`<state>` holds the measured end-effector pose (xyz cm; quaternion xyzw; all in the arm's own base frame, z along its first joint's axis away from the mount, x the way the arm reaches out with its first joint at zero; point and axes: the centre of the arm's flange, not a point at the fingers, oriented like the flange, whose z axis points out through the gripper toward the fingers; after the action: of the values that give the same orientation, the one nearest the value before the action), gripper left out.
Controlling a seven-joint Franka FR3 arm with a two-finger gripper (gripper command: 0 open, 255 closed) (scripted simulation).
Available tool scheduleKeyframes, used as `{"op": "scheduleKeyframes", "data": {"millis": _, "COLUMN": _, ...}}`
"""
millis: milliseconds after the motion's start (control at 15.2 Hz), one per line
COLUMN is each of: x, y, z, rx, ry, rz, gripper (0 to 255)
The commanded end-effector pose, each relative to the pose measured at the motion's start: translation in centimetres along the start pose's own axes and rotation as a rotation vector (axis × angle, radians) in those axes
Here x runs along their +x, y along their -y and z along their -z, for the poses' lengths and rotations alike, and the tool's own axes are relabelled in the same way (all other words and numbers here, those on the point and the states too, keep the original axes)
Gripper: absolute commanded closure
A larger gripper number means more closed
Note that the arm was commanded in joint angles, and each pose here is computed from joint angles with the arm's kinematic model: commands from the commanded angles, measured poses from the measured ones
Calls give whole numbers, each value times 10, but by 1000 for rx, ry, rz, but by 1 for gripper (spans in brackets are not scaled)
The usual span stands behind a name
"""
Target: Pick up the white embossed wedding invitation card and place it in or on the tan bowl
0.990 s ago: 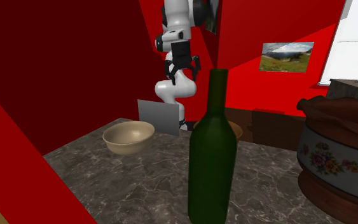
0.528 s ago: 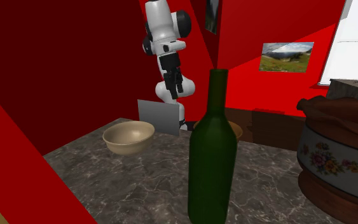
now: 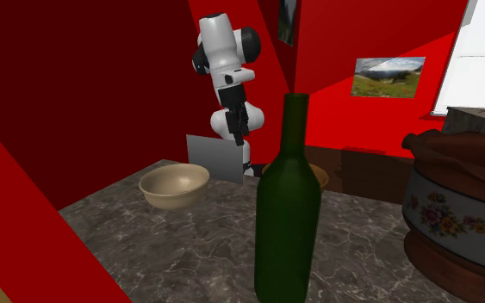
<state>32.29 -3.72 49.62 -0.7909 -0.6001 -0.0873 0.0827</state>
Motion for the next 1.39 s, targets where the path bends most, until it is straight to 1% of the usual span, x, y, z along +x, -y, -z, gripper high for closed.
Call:
{"op": "scheduleKeyframes", "data": {"millis": 0, "x": 0, "y": 0, "z": -1, "rx": 0, "ry": 0, "rz": 0, "gripper": 0}}
{"op": "scheduleKeyframes", "data": {"millis": 264, "x": 0, "y": 0, "z": -1, "rx": 0, "ry": 0, "rz": 0, "gripper": 0}}
{"op": "scheduleKeyframes", "data": {"millis": 330, "x": 0, "y": 0, "z": -1, "rx": 0, "ry": 0, "rz": 0, "gripper": 255}}
{"op": "scheduleKeyframes", "data": {"millis": 924, "x": 0, "y": 0, "z": -1, "rx": 0, "ry": 0, "rz": 0, "gripper": 255}}
{"op": "scheduleKeyframes", "data": {"millis": 1320, "x": 8, "y": 1, "z": 30, "rx": 0, "ry": 0, "rz": 0, "gripper": 255}}
